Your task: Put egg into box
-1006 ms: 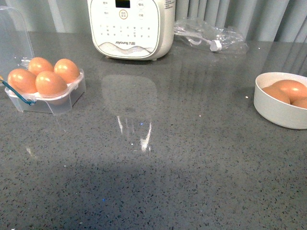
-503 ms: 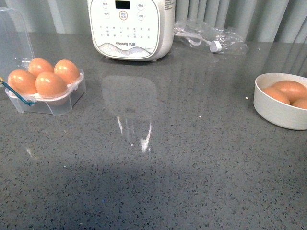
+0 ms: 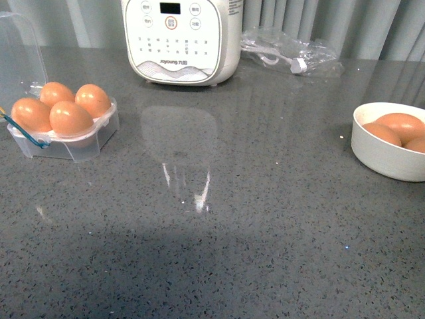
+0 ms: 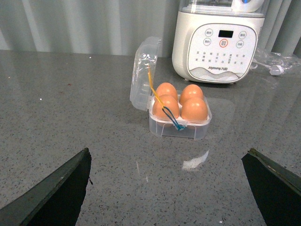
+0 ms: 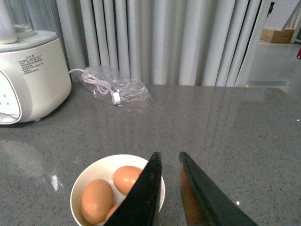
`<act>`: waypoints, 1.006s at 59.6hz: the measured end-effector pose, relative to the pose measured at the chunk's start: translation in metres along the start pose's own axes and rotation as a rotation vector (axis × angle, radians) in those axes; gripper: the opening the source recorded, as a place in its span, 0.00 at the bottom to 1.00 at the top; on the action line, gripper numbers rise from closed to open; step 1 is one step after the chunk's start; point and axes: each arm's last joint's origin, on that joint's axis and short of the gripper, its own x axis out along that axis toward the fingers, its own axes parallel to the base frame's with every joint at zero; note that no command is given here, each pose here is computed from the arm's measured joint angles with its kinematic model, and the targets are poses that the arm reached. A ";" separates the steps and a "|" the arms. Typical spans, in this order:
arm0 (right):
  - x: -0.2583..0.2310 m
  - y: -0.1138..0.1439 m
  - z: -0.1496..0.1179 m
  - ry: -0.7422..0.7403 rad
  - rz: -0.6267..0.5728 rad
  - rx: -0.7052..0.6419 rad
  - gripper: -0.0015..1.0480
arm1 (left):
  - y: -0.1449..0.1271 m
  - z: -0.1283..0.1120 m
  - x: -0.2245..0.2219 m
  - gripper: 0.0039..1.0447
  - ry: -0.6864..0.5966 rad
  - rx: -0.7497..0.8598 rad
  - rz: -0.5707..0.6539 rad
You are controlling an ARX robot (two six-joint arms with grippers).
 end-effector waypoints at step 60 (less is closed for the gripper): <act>-0.066 0.001 -0.057 -0.003 0.000 0.002 0.03 | 0.000 0.000 0.000 0.94 0.000 0.000 0.000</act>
